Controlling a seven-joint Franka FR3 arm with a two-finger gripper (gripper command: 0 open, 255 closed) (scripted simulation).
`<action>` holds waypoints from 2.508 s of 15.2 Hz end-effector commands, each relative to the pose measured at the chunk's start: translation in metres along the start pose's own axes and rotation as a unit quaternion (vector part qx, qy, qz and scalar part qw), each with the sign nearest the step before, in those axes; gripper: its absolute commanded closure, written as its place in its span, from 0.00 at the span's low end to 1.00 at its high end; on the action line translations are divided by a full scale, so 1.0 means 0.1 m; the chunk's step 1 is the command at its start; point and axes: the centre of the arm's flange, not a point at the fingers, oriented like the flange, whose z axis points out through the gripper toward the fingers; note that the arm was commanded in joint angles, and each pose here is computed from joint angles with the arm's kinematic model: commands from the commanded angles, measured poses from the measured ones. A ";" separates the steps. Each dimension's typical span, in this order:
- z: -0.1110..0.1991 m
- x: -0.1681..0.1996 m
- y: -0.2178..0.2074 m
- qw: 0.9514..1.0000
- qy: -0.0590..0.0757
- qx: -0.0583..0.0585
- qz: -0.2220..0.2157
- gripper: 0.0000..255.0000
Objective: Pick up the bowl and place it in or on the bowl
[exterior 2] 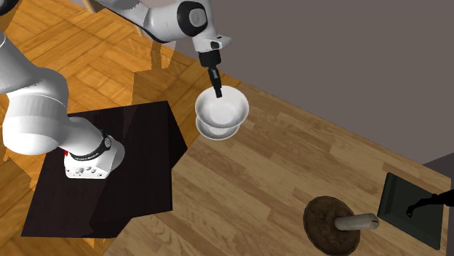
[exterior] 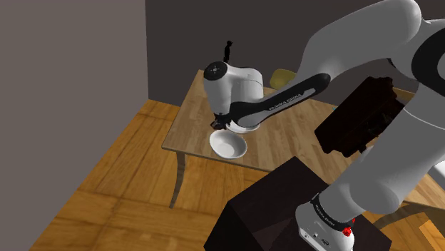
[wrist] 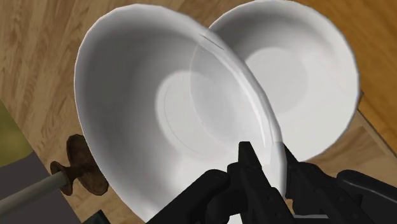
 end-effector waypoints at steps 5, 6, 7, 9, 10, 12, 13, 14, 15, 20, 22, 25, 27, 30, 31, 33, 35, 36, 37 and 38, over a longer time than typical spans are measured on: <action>-0.05 -0.13 -0.38 1.000 0.000 0.000 0.001 1.00; 0.00 -0.13 -0.41 1.000 0.000 0.000 0.001 1.00; 0.05 -0.14 -0.44 1.000 0.000 0.000 0.001 1.00; 0.14 -0.14 -0.49 1.000 0.000 0.000 0.001 1.00; 0.18 -0.15 -0.52 1.000 0.000 0.000 0.001 1.00; 0.27 -0.15 -0.57 1.000 0.000 0.000 0.001 1.00; 0.32 -0.16 -0.59 1.000 0.000 0.000 0.001 1.00; 0.36 -0.16 -0.62 1.000 0.000 0.000 0.001 1.00; 0.41 -0.17 -0.65 1.000 0.000 0.000 0.001 1.00; 0.53 -0.17 -0.71 1.000 0.000 0.000 0.001 1.00; 0.53 -0.17 -0.71 1.000 0.000 0.000 0.001 1.00; 0.53 -0.17 -0.71 1.000 0.000 0.000 0.001 1.00; 0.52 -0.17 -0.71 1.000 0.000 0.000 0.001 0.00; 0.52 -0.17 -0.71 1.000 0.000 0.000 0.001 0.00; 0.52 -0.17 -0.71 1.000 0.000 0.000 0.001 0.00; 0.26 -0.17 -0.71 1.000 0.000 0.000 0.001 0.00; 0.03 -0.17 -0.71 1.000 0.000 0.000 0.001 0.00; 0.03 -0.17 -0.71 1.000 0.000 0.000 0.001 0.00; 0.03 -0.17 -0.71 1.000 0.000 0.000 0.001 0.00; 0.03 -0.17 -0.71 1.000 0.000 0.000 0.001 0.00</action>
